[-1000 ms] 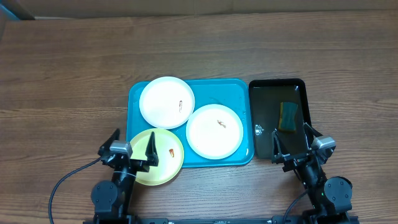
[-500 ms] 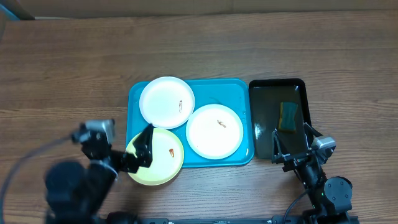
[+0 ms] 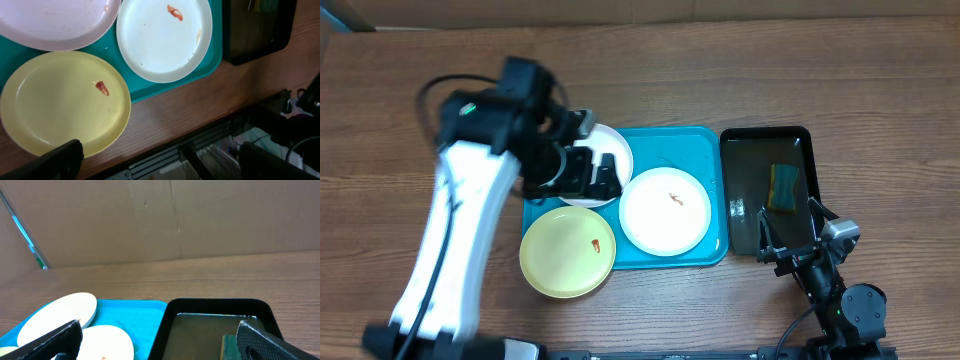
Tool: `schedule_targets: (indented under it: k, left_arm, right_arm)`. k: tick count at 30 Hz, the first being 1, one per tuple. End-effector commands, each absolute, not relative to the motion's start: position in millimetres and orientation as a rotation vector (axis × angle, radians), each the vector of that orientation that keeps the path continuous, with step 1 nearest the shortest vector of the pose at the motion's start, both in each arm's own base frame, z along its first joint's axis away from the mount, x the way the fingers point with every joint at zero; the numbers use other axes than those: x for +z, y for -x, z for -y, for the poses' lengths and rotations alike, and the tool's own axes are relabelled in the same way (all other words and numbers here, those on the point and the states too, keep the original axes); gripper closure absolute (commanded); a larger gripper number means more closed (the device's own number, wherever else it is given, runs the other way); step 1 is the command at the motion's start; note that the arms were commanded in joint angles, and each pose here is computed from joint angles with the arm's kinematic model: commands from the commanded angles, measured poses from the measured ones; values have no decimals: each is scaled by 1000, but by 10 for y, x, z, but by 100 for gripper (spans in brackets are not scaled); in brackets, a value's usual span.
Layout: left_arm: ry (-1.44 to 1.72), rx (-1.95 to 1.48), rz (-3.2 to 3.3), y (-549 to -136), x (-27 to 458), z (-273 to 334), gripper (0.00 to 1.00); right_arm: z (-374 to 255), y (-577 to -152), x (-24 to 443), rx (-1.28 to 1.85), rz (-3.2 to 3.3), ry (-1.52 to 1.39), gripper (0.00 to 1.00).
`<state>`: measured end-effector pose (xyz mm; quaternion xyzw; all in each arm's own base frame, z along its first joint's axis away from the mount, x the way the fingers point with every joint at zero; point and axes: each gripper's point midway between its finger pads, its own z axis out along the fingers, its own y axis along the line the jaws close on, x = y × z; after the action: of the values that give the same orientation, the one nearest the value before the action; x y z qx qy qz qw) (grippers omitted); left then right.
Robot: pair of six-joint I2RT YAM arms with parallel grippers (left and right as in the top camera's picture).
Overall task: Clean dirty plates on tray and stack at the side
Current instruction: 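Move the left gripper to the rim of the upper white plate and grasp it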
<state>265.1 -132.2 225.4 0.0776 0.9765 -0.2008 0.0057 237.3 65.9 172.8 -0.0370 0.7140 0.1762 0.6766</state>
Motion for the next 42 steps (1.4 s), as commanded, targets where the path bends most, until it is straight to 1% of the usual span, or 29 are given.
schedule_targets:
  k: [1, 2, 3, 4, 5, 6, 7, 8, 9, 15, 17, 18, 21, 23, 25, 26, 28, 29, 30, 33, 35, 42]
  left_arm:
    - [-369, -644, -3075, -2703, 2095, 1535, 0]
    - [-388, -644, -3077, -2723, 2028, 1592, 7]
    - [-389, -629, -3079, -2748, 1950, 1640, 18]
    - [-371, -595, -3082, -2770, 1886, 1656, 26]
    - [-341, -552, -3087, -2793, 1815, 1657, 32]
    - [-306, -511, -3091, -2811, 1749, 1652, 42]
    - [-267, -463, -3096, -2829, 1669, 1637, 68]
    - [-231, -426, -3103, -2838, 1600, 1621, 92]
    - [-194, -385, -3111, -2841, 1488, 1607, 96]
    - [-197, -376, -3094, -2861, 1058, 1626, 96]
    - [-198, -381, -3081, -2878, 924, 1631, 92]
    - [-196, -379, -3070, -2895, 861, 1625, 92]
    - [-198, -384, -3057, -2896, 731, 1625, 92]
    - [-196, -376, -3058, -2883, 676, 1610, 90]
    - [-194, -350, -3067, -2860, 638, 1574, 91]
    - [-193, -339, -3070, -2851, 623, 1559, 91]
    - [-191, -309, -3064, -2870, 605, 1527, 85]
    - [-189, -290, -3055, -2891, 599, 1510, 78]
    - [-183, -279, -3050, -2905, 594, 1501, 77]
    - [-118, -283, -3054, -2901, 557, 1498, 78]
    - [-57, -286, -3056, -2891, 508, 1496, 83]
    - [-34, -303, -3027, -2878, 295, 1491, 83]
  right_arm:
    - [-643, -2377, 1714, 390, -1600, 78, 0]
    - [-643, -2377, 1714, 390, -1600, 78, 0]
    - [-643, -2377, 1714, 390, -1600, 78, 0]
    - [-643, -2377, 1714, 390, -1600, 78, 0]
    - [-643, -2377, 1714, 390, -1600, 78, 0]
    - [-643, -2377, 1714, 390, -1600, 78, 0]
    - [-643, -2377, 1714, 390, -1600, 78, 0]
    - [-643, -2377, 1714, 390, -1600, 78, 0]
    - [-643, -2377, 1714, 390, -1600, 78, 0]
    - [-643, -2377, 1714, 390, -1600, 78, 0]
    - [-643, -2377, 1714, 390, -1600, 78, 0]
    - [-643, -2377, 1714, 390, -1600, 78, 0]
    - [-643, -2377, 1714, 390, -1600, 78, 0]
    - [-643, -2377, 1714, 390, -1600, 78, 0]
    - [-643, -2377, 1714, 390, -1600, 78, 0]
    - [-643, -2377, 1714, 390, -1600, 78, 0]
    - [-643, -2377, 1714, 390, -1600, 78, 0]
    - [-643, -2377, 1714, 390, -1600, 78, 0]
    - [-643, -2377, 1714, 390, -1600, 78, 0]
    - [-643, -2377, 1714, 390, -1600, 78, 0]
    - [-643, -2377, 1714, 390, -1600, 78, 0]
    - [-643, -2377, 1714, 390, -1600, 78, 0]
